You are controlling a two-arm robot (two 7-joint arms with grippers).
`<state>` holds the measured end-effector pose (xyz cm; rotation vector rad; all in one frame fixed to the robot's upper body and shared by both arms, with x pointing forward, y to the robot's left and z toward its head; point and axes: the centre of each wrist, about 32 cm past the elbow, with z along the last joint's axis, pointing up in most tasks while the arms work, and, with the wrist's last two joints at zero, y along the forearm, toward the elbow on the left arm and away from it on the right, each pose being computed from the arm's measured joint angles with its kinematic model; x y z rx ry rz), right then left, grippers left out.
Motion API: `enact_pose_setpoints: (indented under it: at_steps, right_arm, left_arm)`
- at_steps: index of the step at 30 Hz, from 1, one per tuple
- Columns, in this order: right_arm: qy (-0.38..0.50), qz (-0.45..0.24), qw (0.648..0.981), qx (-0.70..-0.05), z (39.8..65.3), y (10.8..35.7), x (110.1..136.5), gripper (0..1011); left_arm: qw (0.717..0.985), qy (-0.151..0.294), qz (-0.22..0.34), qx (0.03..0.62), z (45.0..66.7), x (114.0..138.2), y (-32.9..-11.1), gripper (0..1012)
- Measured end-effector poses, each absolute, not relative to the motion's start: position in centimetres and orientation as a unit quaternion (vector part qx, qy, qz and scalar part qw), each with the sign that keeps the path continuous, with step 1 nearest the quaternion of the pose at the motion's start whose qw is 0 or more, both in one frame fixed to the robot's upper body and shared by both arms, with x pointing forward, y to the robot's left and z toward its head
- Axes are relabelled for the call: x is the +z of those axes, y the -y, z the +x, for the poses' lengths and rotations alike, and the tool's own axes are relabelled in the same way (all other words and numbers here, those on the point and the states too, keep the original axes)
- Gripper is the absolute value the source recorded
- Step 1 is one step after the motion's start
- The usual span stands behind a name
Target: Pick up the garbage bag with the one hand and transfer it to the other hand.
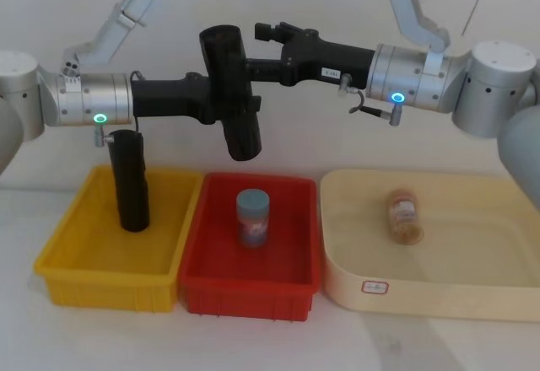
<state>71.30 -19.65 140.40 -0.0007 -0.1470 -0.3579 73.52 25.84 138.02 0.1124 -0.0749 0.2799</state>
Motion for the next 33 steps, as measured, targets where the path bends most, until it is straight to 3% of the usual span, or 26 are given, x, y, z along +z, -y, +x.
enact_pose_setpoints:
  at_steps: [33]
  right_arm:
    - [0.073,-0.014,0.984,-0.162,72.6,17.6,140.9,1000]
  left_arm:
    - [0.988,0.037,0.056,0.139,73.5,138.0,-25.8,446]
